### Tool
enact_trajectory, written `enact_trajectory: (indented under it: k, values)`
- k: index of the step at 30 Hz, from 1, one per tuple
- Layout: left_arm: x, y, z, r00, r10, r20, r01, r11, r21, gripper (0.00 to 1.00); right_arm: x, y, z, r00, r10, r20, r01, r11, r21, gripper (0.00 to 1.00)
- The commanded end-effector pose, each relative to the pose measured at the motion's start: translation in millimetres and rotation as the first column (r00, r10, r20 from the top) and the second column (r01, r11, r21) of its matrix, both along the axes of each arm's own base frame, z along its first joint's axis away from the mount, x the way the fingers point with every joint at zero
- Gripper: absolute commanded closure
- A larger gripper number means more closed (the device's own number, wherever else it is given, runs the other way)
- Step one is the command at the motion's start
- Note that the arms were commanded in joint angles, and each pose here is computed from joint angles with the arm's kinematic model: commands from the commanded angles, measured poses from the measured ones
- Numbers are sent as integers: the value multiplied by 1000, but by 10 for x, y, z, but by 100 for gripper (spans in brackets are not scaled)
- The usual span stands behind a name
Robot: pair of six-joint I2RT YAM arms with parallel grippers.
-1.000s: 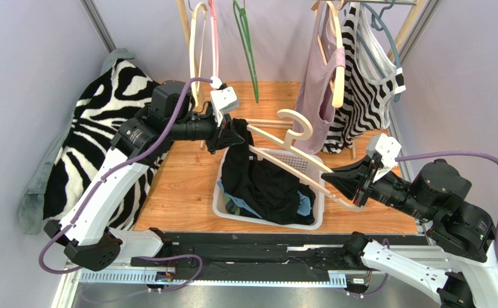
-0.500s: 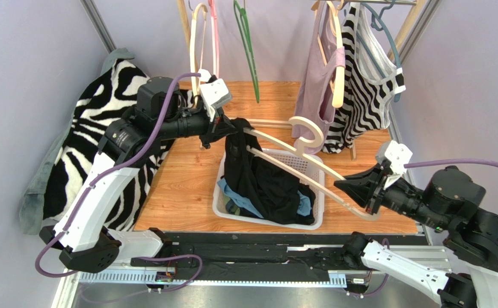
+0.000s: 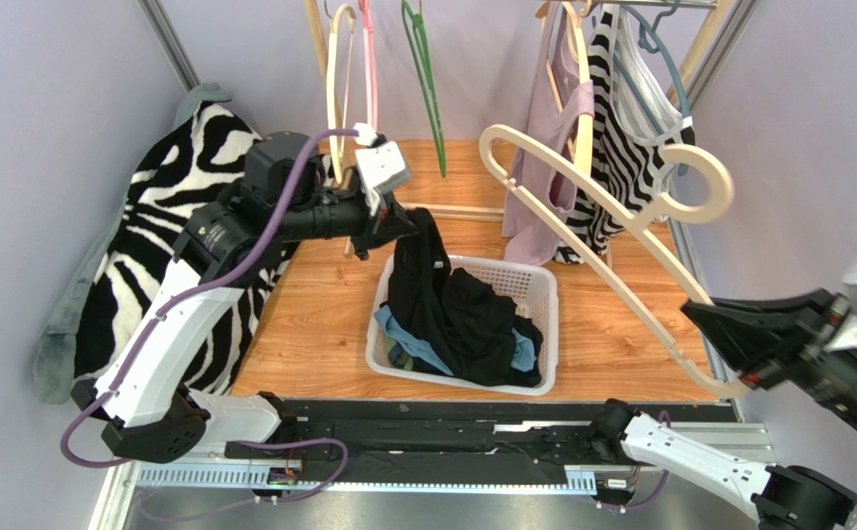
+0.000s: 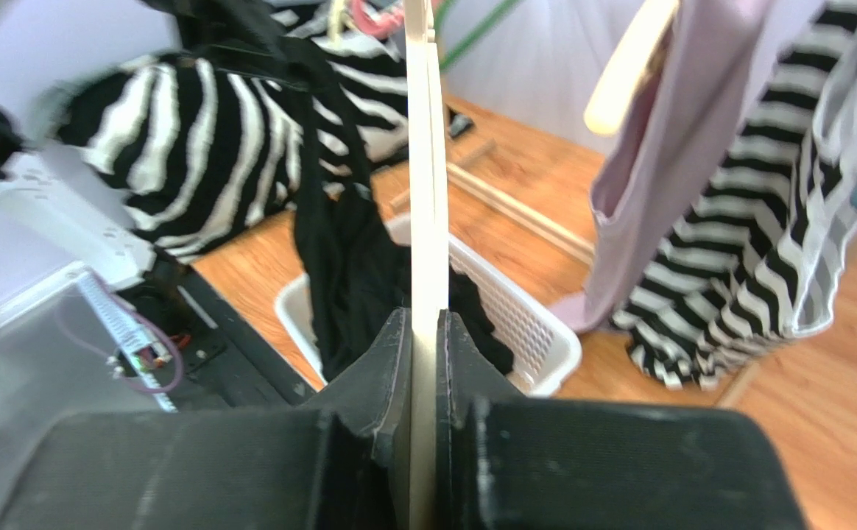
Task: Remove the tank top from the hanger
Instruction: Place the tank top in the bin.
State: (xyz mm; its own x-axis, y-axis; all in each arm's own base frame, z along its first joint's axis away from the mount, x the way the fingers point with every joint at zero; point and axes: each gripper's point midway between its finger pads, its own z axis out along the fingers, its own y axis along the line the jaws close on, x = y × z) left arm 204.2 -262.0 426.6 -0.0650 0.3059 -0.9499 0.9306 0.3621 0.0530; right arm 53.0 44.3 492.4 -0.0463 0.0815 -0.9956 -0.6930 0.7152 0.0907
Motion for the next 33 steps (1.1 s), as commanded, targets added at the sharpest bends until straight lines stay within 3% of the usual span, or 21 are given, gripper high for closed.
enact_trajectory:
  k: [1,4,5,6,7,8,10,12,16,21,33]
  values:
    - [-268,-228,-274,987,-160,6,159,983,89,100,641,344,-78,981,-163,-108,156,985,-69,100]
    - [-313,-320,-579,978,-206,-16,205,964,170,94,1023,511,-8,952,-275,-138,266,961,-76,100]
    - [-331,-340,-652,976,-219,-21,218,957,191,89,1121,520,16,938,-315,-141,308,949,-74,100]
    - [-298,-364,-782,974,-225,-37,227,948,224,76,1271,652,49,930,-334,-154,326,942,-77,100]
    - [-309,-337,-910,972,-221,-76,233,936,262,8,1334,710,62,925,-342,-164,334,940,-74,100]
    - [-282,-335,-1015,972,-210,-104,232,927,294,1,1412,766,78,920,-356,-165,347,934,-79,100]
    - [-234,-312,-1283,966,-189,-176,244,891,382,1,1609,915,158,912,-381,-153,372,924,-84,100]
    - [-261,-306,-1371,958,-206,-198,271,876,398,1,1768,967,255,897,-423,-126,416,906,-76,100]
    - [-309,-247,-1167,968,-221,-121,250,902,352,1,2183,1210,356,870,-490,-64,479,868,-130,100]
    - [-318,-37,-1040,980,-199,-31,195,905,378,1,2579,1278,480,845,-535,-4,531,839,-121,100]
    - [-666,305,-731,973,-223,59,196,934,300,1,3194,1394,564,866,-500,-4,500,865,-45,100]
